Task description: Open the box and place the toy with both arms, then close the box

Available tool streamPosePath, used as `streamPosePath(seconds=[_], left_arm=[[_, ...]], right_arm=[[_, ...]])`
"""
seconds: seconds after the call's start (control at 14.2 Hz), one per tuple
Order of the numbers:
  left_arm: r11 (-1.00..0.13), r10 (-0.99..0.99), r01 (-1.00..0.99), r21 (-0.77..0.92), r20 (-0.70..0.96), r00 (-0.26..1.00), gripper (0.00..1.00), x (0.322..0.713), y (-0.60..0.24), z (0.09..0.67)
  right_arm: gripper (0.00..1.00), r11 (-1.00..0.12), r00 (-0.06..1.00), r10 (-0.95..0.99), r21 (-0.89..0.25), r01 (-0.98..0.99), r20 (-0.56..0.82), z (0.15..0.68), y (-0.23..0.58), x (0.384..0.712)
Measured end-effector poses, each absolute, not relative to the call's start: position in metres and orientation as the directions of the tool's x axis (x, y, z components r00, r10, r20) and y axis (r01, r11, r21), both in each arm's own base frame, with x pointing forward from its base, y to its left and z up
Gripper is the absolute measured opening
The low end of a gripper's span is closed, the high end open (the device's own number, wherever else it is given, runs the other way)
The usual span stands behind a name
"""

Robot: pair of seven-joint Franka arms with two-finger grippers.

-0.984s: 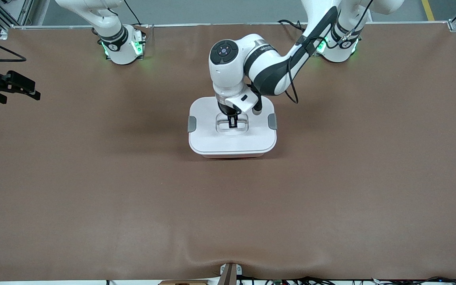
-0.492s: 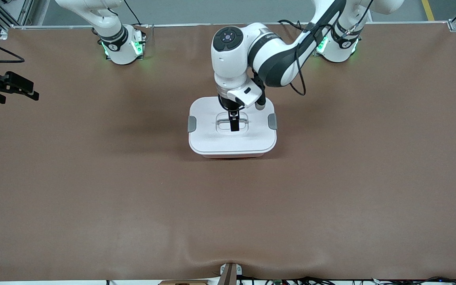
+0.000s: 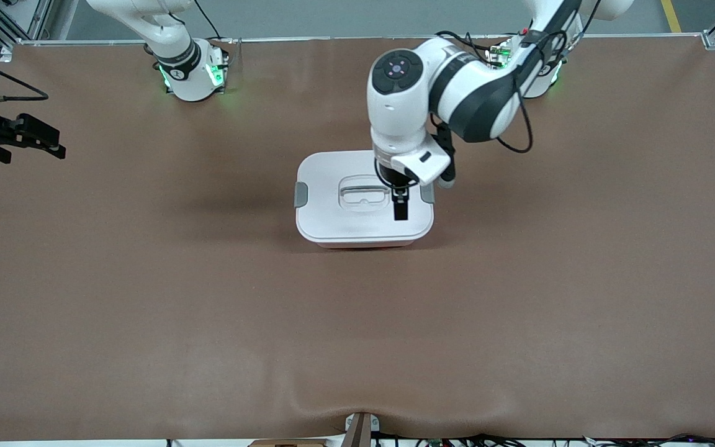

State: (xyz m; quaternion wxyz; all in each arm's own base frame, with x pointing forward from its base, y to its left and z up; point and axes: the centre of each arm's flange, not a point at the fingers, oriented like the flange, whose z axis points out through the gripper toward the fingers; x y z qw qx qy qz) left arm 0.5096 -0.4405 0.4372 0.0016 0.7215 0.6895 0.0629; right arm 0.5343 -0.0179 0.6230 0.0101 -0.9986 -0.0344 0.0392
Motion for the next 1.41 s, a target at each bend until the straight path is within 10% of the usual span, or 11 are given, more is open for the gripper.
streamPosePath(seconds=[1.41], left_arm=[[-0.469,0.874,0.883,-0.031,0.129,0.469,1.00,0.582,-0.223,0.539]], right_arm=[[1.00,-0.998,0.993,0.061,-0.026,0.059,-0.100,0.618,-0.021,0.532]])
